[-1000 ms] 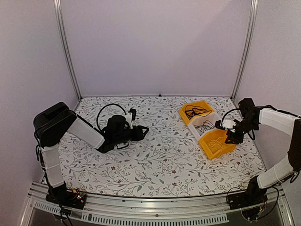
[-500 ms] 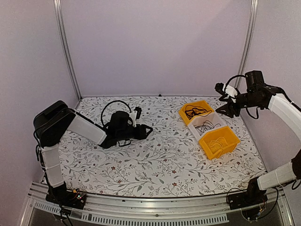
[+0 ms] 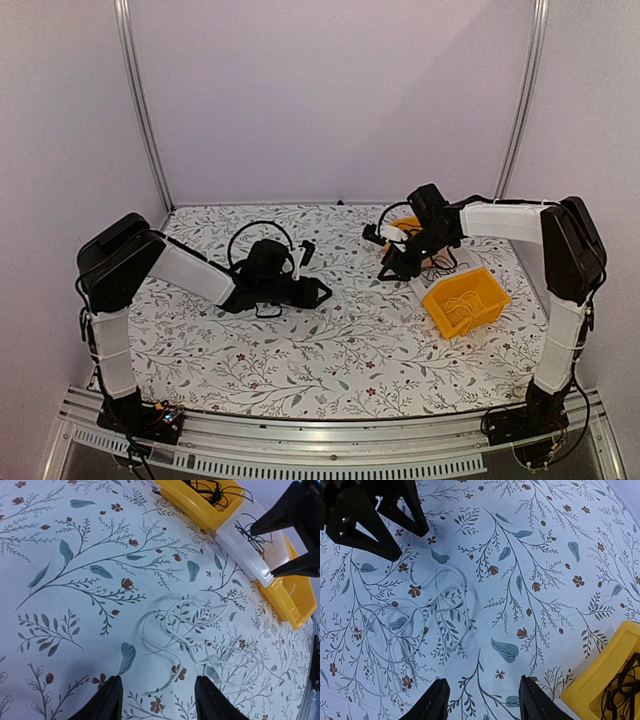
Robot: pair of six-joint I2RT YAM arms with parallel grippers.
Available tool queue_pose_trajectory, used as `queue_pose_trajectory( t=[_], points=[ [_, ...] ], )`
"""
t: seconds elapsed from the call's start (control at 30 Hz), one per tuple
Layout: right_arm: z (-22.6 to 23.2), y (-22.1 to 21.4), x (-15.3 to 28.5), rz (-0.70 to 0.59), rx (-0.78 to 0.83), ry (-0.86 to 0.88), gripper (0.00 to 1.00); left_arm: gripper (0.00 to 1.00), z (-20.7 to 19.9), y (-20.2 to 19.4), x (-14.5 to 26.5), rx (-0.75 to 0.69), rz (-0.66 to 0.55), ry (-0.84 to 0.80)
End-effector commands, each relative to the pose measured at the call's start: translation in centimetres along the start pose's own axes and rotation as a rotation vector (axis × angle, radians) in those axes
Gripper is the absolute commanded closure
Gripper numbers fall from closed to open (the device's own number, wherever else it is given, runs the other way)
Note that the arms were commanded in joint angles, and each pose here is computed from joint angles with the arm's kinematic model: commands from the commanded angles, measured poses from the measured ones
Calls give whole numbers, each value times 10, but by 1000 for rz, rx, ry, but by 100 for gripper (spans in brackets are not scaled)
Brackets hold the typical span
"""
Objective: Untangle the cables
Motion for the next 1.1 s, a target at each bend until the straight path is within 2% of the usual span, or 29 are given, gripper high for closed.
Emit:
queue_pose_trajectory(
  t=[0.0, 0.23, 0.53, 0.63, 0.8, 0.9, 1.0, 1.07],
  points=[
    [0, 5, -35, 39, -1, 14, 48, 51, -6, -4, -13, 31, 35, -49],
    [15, 1, -61, 90, 7, 37, 48, 54, -1, 0, -37, 86, 68, -5],
    [16, 4, -46, 89, 13, -34, 47, 70, 4, -14, -60, 153, 190, -18],
    [15, 6, -39, 86, 17, -65, 47, 81, 2, -14, -62, 157, 206, -29],
    [10, 13, -24, 85, 25, -148, 46, 95, -19, 16, -36, 59, 112, -77],
    [2, 25, -5, 66, 53, -237, 46, 100, -39, 44, -9, -34, 23, -124],
    [-11, 50, 33, -21, 43, -321, 47, 100, -61, 74, 21, -122, -70, -152],
    [-25, 70, 68, -134, 3, -372, 48, 100, -72, 91, 40, -171, -127, -151]
  ],
)
Point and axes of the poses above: each gripper's point midway between its finger pads, its own x axis back along the fingers, its own z axis along the line the jaws close on, y = z × x, the point moved 7 cm from there along x, back along the fingers, and after that the axes turned 2 degrees about x, right-handed, at the moved point
